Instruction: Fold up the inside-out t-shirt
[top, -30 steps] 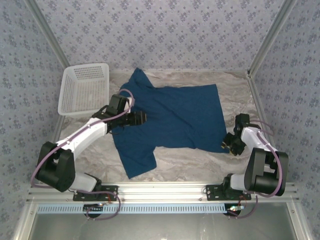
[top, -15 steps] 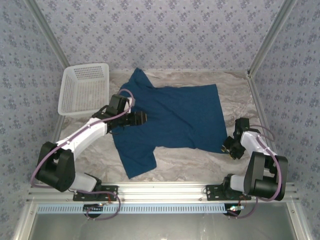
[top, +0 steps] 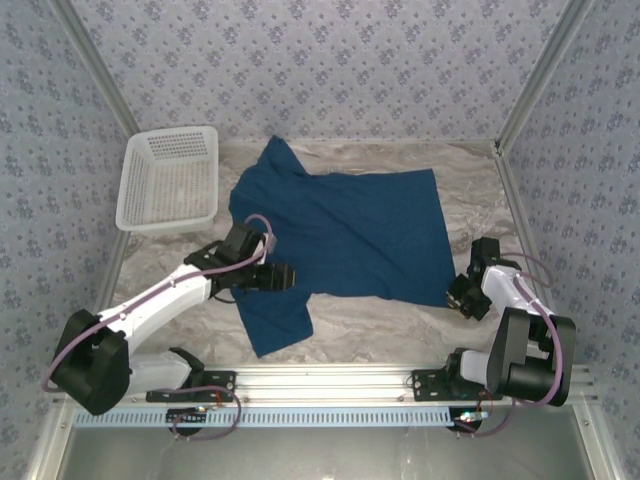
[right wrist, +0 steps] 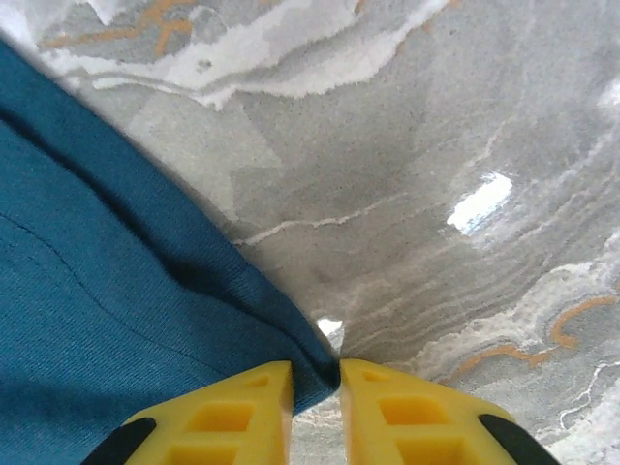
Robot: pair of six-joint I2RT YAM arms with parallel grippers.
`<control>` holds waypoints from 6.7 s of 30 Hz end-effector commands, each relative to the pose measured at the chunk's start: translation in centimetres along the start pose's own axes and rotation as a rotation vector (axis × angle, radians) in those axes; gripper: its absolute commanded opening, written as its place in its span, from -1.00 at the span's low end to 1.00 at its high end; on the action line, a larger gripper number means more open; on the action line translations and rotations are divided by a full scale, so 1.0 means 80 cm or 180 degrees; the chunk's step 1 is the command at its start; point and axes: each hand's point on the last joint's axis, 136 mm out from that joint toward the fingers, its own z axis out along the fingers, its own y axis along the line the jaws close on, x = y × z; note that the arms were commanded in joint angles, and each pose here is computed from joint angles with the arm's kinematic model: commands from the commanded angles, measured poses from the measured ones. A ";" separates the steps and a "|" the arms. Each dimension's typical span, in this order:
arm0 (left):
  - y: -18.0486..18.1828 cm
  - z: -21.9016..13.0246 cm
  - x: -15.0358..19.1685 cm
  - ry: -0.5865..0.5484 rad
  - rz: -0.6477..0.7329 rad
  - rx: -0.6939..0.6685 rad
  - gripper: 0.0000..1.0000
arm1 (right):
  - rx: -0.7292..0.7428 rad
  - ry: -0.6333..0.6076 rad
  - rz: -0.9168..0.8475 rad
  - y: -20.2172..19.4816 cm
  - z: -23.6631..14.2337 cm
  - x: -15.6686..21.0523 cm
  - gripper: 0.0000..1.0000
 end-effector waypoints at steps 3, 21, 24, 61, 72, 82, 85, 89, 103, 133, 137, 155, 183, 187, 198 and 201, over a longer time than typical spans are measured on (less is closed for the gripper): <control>0.011 -0.006 0.009 0.0021 -0.0114 -0.0162 0.52 | -0.0278 -0.0216 -0.0043 0.023 0.000 -0.022 -0.38; 0.013 0.007 0.008 0.0090 -0.0027 -0.0238 0.52 | -0.0260 -0.0182 -0.0062 0.018 -0.009 -0.015 -0.36; 0.015 0.008 0.009 0.0098 -0.0025 -0.0251 0.52 | -0.0217 -0.0132 -0.0063 0.014 -0.001 -0.011 -0.36; -0.003 -0.008 0.137 0.0927 0.0552 -0.0789 0.42 | -0.0372 -0.0156 -0.0308 0.031 -0.013 -0.019 -0.95; 0.044 -0.020 0.195 0.1164 -0.0142 -0.1167 0.17 | -0.0524 -0.0236 -0.0373 0.038 -0.022 -0.021 -0.95; 0.035 0.004 0.217 0.1463 -0.0148 -0.1002 0.01 | -0.0565 -0.0248 -0.0360 0.038 -0.025 -0.022 -0.95; 0.036 0.004 0.223 0.1522 -0.0139 -0.1008 -0.10 | -0.0560 -0.0251 -0.0353 0.037 -0.025 -0.023 -0.95; 0.041 0.004 0.227 0.1589 -0.0101 -0.1063 -0.27 | -0.0551 -0.0263 -0.0347 0.037 -0.025 -0.024 -0.95; 0.044 -0.025 0.199 0.1335 0.0015 -0.1253 -1.00 | -0.0544 -0.0304 -0.0320 0.034 -0.031 -0.024 -0.96; 0.073 -0.052 -0.201 -0.0332 -0.0525 -0.0482 -1.00 | -0.0783 -0.0705 -0.0408 0.156 -0.042 -0.197 -0.88; 0.091 -0.039 -0.218 -0.0307 -0.0608 -0.0496 -1.00 | -0.0732 -0.0706 -0.0527 0.180 -0.037 -0.216 -0.86; 0.113 -0.052 -0.235 -0.0430 -0.0756 -0.0507 -1.00 | -0.0310 -0.0566 -0.0860 0.200 -0.013 -0.229 -0.79; 0.149 0.000 -0.239 -0.0273 -0.0924 -0.0576 -1.00 | -0.0519 -0.0502 -0.0919 0.243 0.009 -0.259 -0.58; 0.149 0.005 -0.247 -0.0265 -0.0929 -0.0563 -1.00 | -0.0621 -0.0589 -0.0891 0.244 -0.013 -0.273 -0.45; 0.147 0.005 -0.259 -0.0314 -0.0919 -0.0516 -1.00 | -0.1341 -0.0696 -0.1197 0.282 -0.064 -0.203 -0.18; 0.142 0.005 -0.262 -0.0326 -0.0916 -0.0466 -1.00 | -0.1747 -0.0636 -0.1710 0.325 -0.077 -0.132 -0.09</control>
